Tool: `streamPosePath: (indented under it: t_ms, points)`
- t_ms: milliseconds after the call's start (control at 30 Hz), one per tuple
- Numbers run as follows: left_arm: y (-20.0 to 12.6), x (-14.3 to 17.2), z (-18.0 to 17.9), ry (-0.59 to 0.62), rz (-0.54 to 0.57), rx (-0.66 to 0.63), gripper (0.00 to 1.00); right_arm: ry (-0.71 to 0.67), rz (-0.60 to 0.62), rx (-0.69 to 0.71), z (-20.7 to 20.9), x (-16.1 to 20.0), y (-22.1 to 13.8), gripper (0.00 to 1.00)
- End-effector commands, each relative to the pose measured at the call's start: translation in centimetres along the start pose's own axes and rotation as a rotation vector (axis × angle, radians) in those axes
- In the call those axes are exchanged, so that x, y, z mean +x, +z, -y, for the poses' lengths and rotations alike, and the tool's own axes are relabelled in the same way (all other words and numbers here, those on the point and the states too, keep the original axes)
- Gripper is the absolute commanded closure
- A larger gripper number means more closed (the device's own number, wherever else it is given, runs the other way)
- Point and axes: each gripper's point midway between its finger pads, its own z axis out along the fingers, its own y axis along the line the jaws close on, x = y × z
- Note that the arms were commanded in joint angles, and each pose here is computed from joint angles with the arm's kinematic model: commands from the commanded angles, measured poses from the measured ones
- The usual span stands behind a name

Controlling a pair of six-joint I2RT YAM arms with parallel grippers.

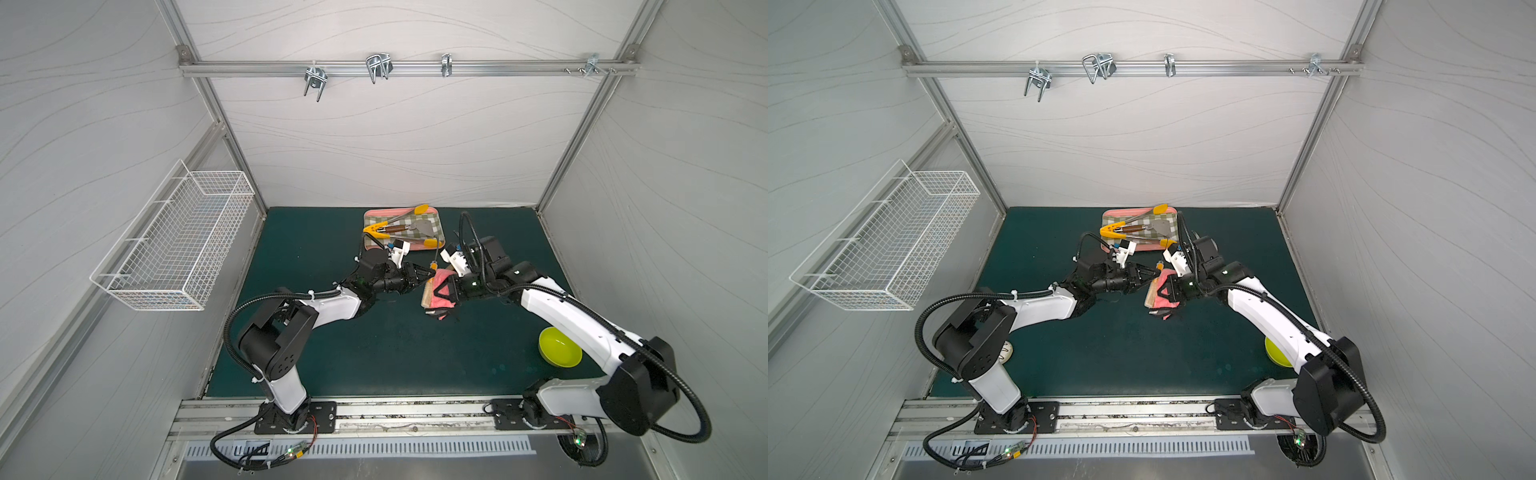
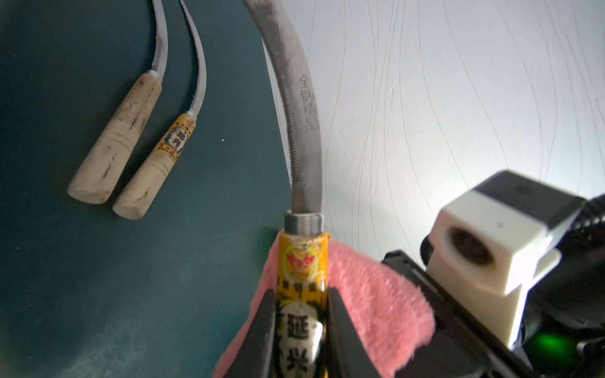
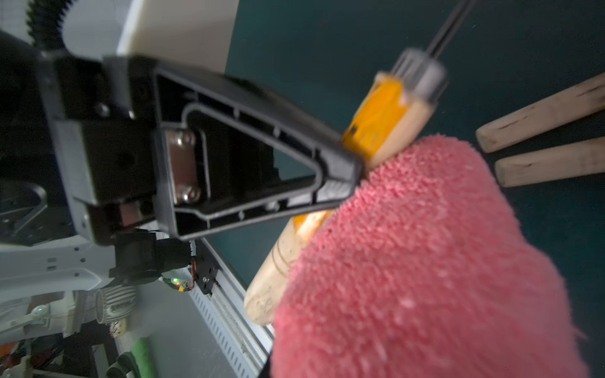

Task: Wipe small sickles with rags
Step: Wipe the small sickle, then place the rag at the center of the board.

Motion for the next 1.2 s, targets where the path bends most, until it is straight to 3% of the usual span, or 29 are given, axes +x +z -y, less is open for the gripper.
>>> streamPosePath:
  t_ms: [0,300,533,967,1167]
  points:
    - [0.5,-2.1,5.8,0.130,0.051,0.156,1.00,-0.014,-0.041,-0.139,-3.4,1.5,0.9,0.97]
    - [0.1,-2.5,5.6,0.140,0.049,0.142,1.00,0.050,-0.040,-0.009,-0.6,4.1,-2.0,0.97]
    - [-0.8,-1.4,4.6,0.147,0.038,0.107,1.00,0.187,0.021,0.061,3.4,3.4,-5.1,0.91]
    - [-3.3,0.9,3.2,0.179,0.027,0.025,1.00,0.317,-0.191,0.200,11.7,5.4,1.5,0.92]
    - [-3.8,1.7,2.1,0.181,0.016,-0.010,1.00,0.311,-0.232,0.165,11.6,5.9,3.0,0.76]
